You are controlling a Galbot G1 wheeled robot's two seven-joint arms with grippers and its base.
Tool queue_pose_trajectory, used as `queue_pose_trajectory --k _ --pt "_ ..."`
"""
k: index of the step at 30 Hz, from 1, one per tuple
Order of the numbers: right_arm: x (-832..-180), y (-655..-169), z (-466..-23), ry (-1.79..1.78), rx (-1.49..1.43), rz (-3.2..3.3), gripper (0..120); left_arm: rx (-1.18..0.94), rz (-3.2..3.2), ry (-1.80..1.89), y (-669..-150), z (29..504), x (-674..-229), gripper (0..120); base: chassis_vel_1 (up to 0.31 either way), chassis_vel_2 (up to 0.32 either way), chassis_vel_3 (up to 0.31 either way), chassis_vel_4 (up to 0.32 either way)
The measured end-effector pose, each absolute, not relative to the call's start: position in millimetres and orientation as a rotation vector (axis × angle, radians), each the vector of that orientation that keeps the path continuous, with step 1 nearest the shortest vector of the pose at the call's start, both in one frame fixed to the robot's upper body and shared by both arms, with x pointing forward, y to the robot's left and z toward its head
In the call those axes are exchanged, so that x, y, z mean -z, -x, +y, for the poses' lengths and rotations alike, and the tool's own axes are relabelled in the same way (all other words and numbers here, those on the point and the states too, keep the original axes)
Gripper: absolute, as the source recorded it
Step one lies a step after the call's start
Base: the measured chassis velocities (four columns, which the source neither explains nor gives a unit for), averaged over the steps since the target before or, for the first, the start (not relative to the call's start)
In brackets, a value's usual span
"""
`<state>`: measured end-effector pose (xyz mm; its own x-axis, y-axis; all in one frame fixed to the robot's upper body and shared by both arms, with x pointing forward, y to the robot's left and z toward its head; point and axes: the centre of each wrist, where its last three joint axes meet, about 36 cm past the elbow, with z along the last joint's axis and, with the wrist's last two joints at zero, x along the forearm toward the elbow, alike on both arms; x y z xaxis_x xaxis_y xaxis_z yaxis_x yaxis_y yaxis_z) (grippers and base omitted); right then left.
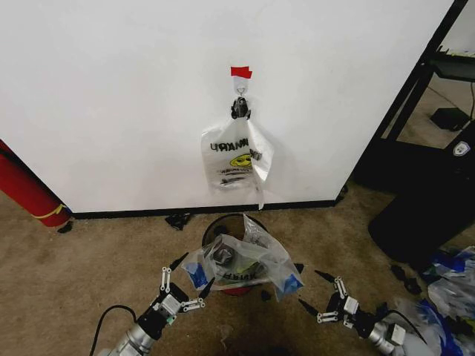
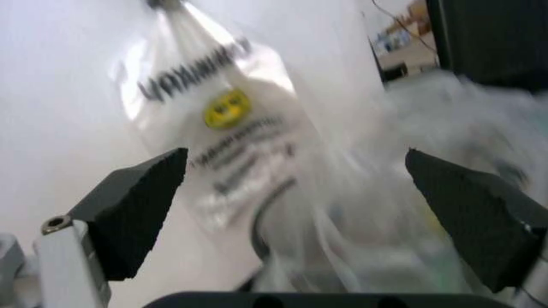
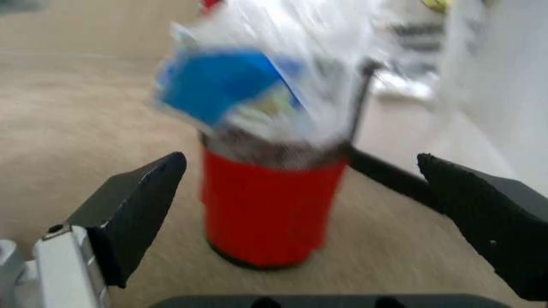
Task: Pick up the garbage bag from the wall and place it over the trash bin.
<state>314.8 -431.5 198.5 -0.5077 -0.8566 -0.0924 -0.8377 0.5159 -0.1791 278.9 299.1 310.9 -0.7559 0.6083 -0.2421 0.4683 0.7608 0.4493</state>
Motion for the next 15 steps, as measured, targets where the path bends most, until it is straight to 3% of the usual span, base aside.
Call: queue_pose_trajectory --k 5,15 --pt "-242.1 -335.3 -425.4 1.42 0.145 2.393 100 -0.404 2.567 -0.805 -311.8 292.4 -364.5 100 0.0 0.0 0.0 0.0" --pt "-309.1 -379.9 -363.2 1.018 -0.128 2.311 100 -0.323 2.724 -0.959 -365.9 306.3 -403.8 100 0.0 0.0 0.0 0.0"
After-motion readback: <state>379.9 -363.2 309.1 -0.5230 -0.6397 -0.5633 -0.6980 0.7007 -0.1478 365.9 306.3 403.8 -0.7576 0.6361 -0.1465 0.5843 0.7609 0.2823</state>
